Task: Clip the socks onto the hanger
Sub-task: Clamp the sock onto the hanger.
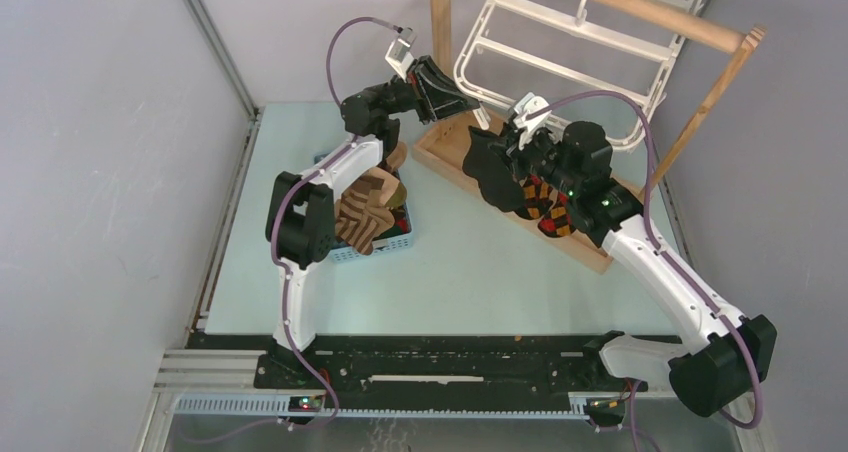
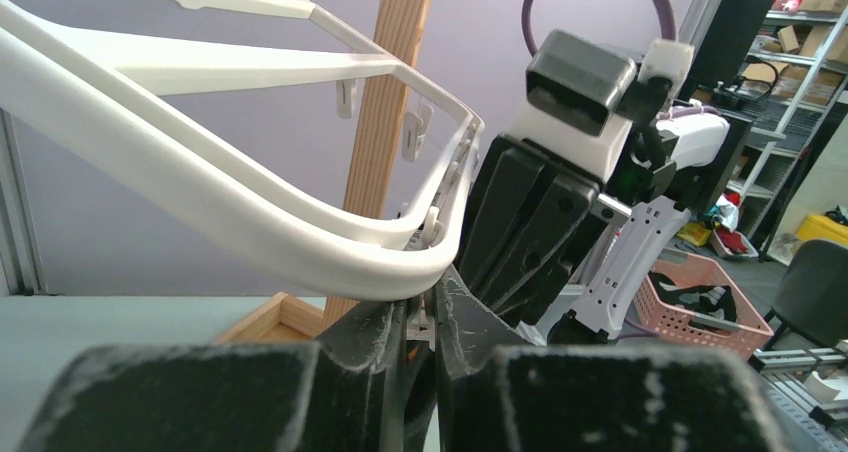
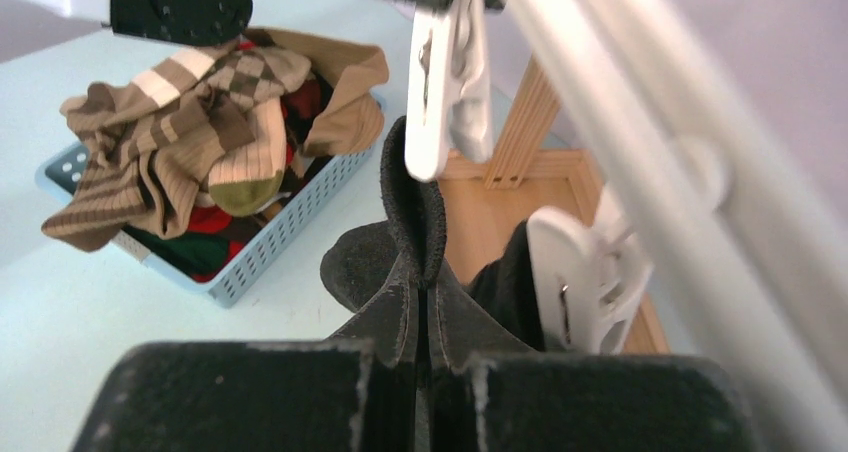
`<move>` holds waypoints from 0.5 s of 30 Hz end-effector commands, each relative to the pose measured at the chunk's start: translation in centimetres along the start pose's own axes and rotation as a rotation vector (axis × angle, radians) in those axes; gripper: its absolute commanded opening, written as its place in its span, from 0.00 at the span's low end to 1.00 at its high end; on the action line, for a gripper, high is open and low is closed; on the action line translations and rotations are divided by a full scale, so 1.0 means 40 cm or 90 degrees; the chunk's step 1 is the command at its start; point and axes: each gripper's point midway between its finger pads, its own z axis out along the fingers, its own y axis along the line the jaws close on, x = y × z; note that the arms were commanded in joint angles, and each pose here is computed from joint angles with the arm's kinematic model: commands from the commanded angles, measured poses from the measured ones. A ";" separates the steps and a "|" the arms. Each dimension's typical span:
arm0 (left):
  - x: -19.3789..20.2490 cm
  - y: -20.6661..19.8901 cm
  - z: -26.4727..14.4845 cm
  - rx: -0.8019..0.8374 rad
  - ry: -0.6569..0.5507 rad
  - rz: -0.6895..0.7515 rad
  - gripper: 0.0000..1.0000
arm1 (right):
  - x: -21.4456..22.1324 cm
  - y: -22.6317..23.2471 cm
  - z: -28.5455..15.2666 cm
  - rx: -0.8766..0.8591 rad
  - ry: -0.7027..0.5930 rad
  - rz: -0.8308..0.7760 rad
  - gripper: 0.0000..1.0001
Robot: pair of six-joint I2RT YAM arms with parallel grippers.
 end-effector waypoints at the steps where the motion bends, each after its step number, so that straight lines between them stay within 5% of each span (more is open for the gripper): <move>1: -0.024 -0.040 0.007 0.026 0.014 0.038 0.10 | -0.111 -0.038 -0.012 0.036 -0.074 -0.006 0.00; 15: -0.017 -0.034 0.005 0.027 0.019 0.040 0.10 | -0.149 -0.048 -0.022 0.043 -0.104 -0.014 0.00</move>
